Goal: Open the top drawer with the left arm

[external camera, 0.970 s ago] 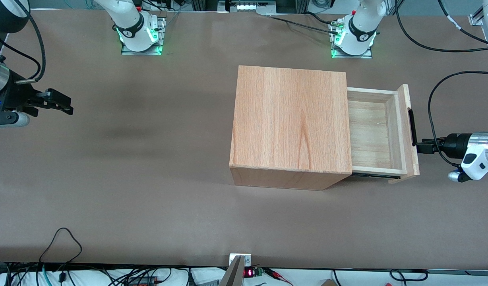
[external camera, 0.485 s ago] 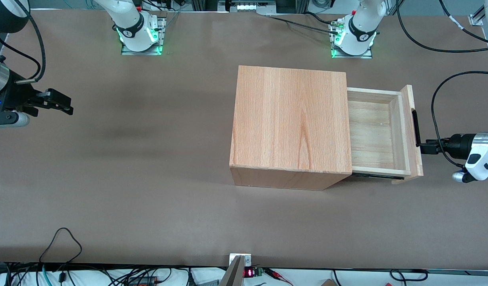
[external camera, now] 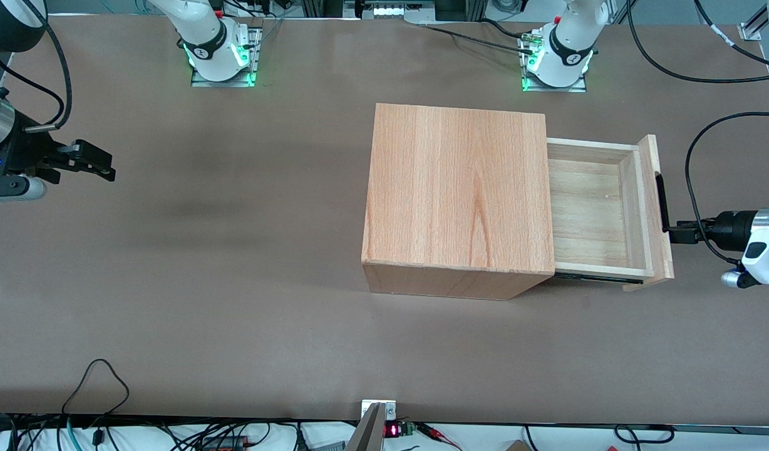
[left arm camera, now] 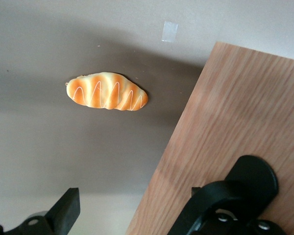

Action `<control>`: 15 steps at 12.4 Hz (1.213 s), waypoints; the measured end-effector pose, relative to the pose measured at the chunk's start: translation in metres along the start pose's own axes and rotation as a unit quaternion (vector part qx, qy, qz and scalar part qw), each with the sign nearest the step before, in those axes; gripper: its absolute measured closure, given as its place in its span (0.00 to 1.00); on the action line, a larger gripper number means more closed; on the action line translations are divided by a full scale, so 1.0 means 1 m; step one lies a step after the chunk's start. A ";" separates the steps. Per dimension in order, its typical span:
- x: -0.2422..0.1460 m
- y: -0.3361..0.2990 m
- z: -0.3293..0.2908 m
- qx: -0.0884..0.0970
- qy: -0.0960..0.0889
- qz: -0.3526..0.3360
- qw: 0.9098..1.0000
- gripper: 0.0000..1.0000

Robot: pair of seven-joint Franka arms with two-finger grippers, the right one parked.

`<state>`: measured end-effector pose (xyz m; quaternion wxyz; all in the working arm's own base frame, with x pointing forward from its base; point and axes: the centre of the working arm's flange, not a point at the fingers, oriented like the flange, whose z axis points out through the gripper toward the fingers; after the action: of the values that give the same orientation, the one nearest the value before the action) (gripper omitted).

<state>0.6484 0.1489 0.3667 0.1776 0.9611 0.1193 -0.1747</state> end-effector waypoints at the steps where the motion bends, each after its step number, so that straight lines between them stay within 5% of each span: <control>1: 0.000 -0.003 -0.001 -0.001 0.002 0.000 1.000 0.00; 15: 0.001 -0.029 -0.009 -0.008 0.012 -0.008 1.000 0.00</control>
<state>0.6437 0.1784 0.3655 0.1825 0.9606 0.1309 -0.1637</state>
